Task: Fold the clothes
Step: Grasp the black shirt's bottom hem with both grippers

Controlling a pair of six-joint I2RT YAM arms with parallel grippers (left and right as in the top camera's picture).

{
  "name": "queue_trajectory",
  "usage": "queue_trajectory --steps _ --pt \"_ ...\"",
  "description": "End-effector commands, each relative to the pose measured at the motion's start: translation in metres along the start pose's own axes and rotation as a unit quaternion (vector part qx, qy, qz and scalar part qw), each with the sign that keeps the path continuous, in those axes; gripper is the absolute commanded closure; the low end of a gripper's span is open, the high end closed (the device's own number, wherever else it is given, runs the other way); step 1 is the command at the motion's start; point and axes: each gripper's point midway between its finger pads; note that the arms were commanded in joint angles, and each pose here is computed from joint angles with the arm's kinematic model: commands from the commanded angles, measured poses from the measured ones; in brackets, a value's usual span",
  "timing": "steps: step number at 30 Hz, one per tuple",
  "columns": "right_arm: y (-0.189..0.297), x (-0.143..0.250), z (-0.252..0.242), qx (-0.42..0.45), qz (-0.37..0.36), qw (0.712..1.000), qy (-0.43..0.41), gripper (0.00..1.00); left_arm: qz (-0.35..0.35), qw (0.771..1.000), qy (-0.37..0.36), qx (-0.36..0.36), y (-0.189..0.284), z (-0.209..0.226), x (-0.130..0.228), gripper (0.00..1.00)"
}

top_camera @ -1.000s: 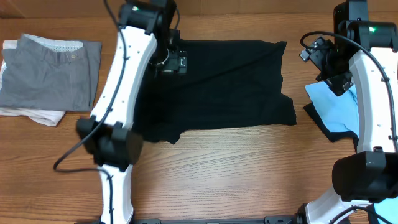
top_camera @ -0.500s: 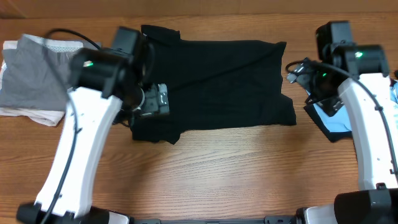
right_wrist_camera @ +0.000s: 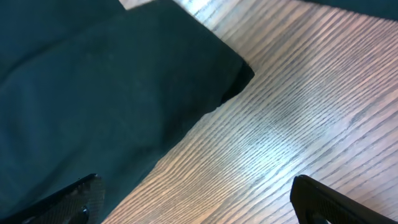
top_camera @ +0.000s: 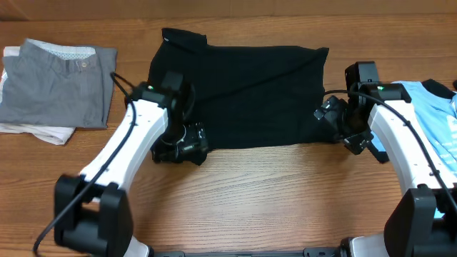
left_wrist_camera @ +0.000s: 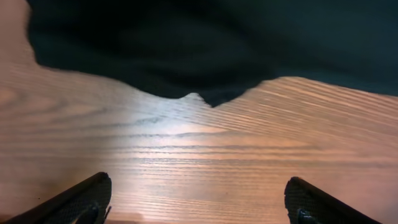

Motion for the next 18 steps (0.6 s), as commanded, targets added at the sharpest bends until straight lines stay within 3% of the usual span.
queue_trajectory --steps 1,7,18 --pt "-0.002 -0.002 0.000 -0.004 -0.003 1.000 0.001 0.00 0.046 0.994 0.091 -0.032 -0.037 0.012 0.007 0.09" --pt "-0.002 -0.008 0.004 -0.011 -0.017 1.000 0.015 0.00 0.048 0.987 0.132 -0.078 -0.065 0.032 -0.008 0.10" --pt "-0.001 -0.018 0.004 -0.007 -0.040 0.999 0.016 0.00 0.012 0.994 0.107 -0.037 -0.061 0.034 -0.038 0.14"
Point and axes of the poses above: each gripper's point midway between its finger pads, its own y axis back along the fingers, its own z axis along the line the jaws close on, x = y × z, and after that the axes turned 1 degree about y, right-handed
